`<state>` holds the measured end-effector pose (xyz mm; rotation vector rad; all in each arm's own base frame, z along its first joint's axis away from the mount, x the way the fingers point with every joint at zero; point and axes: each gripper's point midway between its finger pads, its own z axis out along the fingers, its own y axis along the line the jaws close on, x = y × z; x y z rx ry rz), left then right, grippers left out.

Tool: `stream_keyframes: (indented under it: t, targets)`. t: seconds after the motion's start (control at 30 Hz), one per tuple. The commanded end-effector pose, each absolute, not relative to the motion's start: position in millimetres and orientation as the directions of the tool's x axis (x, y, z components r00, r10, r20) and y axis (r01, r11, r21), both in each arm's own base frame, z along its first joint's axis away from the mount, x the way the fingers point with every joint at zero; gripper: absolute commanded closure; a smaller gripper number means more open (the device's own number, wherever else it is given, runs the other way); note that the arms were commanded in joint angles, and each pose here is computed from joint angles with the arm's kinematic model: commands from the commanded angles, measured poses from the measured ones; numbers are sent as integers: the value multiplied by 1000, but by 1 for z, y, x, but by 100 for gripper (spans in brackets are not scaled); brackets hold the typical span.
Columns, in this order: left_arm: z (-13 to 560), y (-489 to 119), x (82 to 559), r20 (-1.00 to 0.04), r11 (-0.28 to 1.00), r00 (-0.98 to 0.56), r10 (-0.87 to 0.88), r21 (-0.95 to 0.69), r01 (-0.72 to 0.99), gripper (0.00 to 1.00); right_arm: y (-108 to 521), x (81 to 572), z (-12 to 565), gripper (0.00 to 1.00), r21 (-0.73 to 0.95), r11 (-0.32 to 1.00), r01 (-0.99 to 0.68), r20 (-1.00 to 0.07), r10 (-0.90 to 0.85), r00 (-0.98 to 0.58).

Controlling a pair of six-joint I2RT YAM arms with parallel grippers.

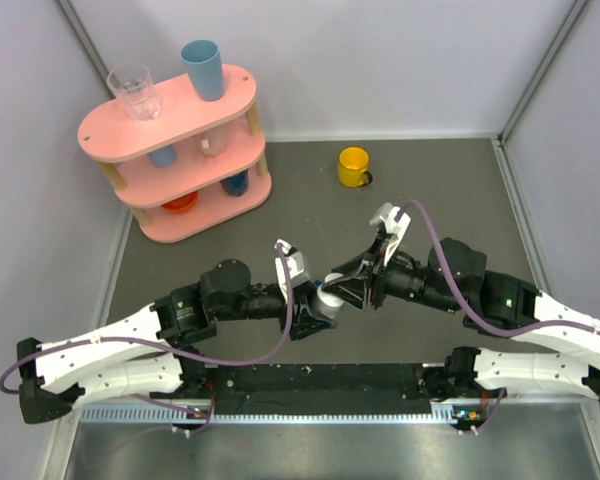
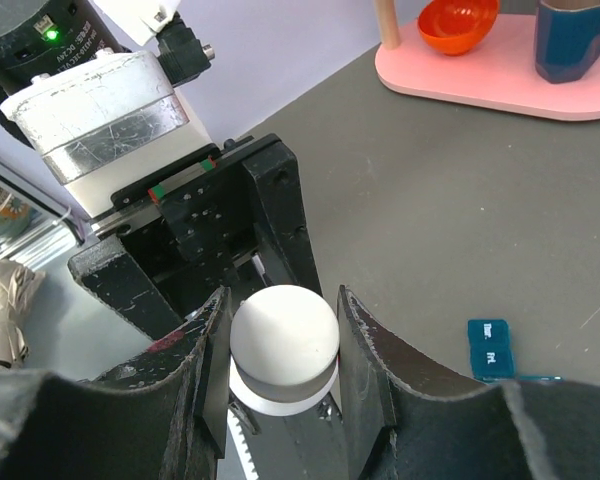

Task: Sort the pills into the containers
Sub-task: Unscrew the lid of the pill bottle.

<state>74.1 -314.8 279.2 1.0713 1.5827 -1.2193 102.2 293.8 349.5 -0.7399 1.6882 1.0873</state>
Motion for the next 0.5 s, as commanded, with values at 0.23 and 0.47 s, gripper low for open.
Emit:
stream_keyframes:
  t: [0.23,0.47]
  targets:
    - [347,-307,74,-970,123,-212,-119,-226,966,100,289,109,350,100,353,462,-814,-928,60,-369]
    - [352,-306,74,-959,121,-226,-170,-248,961,100,288,111,352,100,384,460,-801,-920,112,-376]
